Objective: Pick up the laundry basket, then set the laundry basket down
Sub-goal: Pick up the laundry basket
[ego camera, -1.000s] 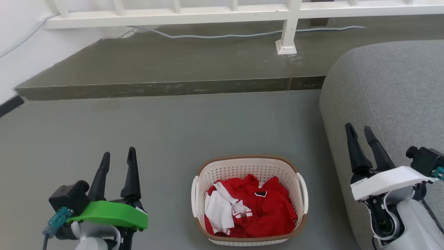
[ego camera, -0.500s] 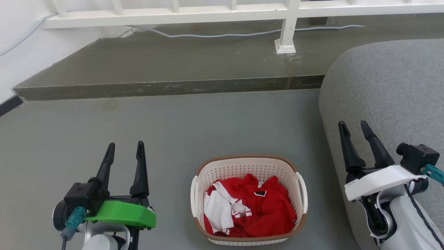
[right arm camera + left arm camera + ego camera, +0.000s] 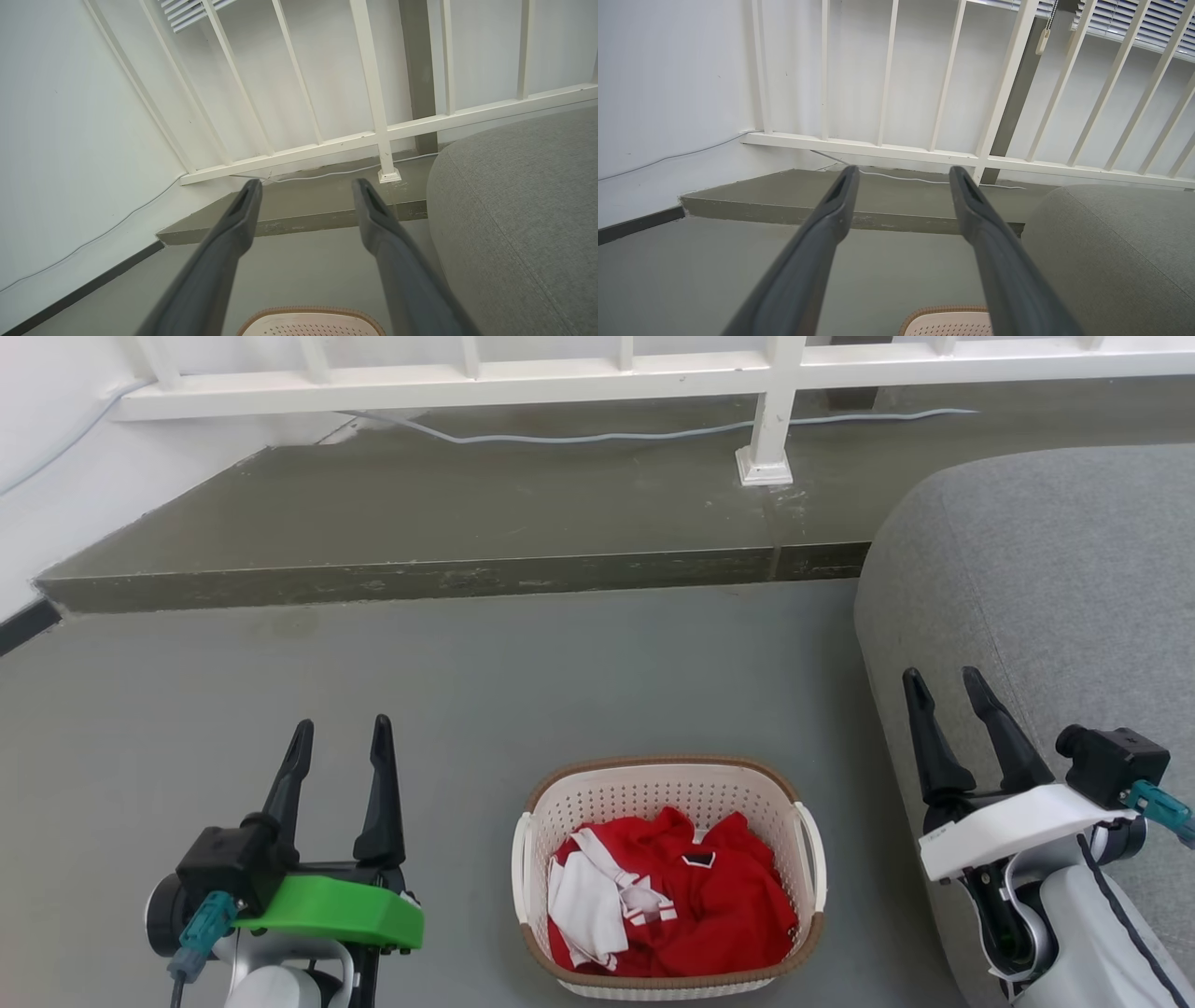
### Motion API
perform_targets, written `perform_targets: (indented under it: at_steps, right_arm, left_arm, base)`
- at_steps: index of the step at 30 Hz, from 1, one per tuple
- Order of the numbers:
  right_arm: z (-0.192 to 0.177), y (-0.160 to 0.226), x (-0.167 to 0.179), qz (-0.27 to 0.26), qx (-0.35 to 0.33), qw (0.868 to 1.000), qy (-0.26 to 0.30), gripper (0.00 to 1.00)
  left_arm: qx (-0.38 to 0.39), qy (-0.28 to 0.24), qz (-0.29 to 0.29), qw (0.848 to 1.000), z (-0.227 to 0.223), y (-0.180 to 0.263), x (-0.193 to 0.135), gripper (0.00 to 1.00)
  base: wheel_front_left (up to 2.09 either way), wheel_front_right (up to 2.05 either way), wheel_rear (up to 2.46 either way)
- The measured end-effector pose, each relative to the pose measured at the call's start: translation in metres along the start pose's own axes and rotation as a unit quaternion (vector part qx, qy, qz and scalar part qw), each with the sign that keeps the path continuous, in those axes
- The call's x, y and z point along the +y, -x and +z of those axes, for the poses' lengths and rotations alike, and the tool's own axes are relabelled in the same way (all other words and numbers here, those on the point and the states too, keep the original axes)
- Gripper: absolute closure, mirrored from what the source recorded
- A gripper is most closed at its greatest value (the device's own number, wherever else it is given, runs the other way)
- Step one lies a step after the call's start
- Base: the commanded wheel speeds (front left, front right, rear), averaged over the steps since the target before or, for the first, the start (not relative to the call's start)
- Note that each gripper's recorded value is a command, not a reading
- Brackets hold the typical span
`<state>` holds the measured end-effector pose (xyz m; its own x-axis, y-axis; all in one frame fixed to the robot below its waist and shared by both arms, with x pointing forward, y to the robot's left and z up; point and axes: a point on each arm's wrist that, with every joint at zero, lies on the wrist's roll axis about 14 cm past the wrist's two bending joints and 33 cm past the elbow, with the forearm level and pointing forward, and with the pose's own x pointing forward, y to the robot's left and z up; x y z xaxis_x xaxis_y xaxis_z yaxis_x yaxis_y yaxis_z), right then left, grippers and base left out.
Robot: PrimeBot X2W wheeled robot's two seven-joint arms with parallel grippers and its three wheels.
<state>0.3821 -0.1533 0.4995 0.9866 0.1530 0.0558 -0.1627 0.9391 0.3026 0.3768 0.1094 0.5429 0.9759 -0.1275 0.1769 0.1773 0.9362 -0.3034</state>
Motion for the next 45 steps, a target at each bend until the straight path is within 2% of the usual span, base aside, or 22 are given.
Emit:
perform_targets:
  at_steps: [16,24,33,45]
  right_arm:
    - [-0.009,-0.003,-0.022,-0.027,0.016,0.999,0.008,0.00]
    - [-0.027,-0.010,-0.040,-0.042,0.043,0.998,0.014,0.00]
    - [-0.059,-0.023,-0.058,-0.049,0.092,0.994,0.021,0.00]
    - [-0.120,-0.036,-0.083,-0.070,0.171,0.983,0.005,0.00]
  left_arm:
    - [0.016,0.012,-0.007,1.000,-0.013,-0.008,-0.006,0.00]
    - [0.025,0.021,-0.020,0.999,-0.025,-0.028,-0.013,0.00]
    - [0.072,0.028,-0.031,0.997,-0.066,-0.047,-0.016,0.00]
    - [0.155,0.028,-0.020,0.987,-0.138,-0.063,0.000,0.00]
  base:
    - [0.00,0.00,0.00]
    - [0.00,0.00,0.00]
    - [0.00,0.00,0.00]
    - [0.00,0.00,0.00]
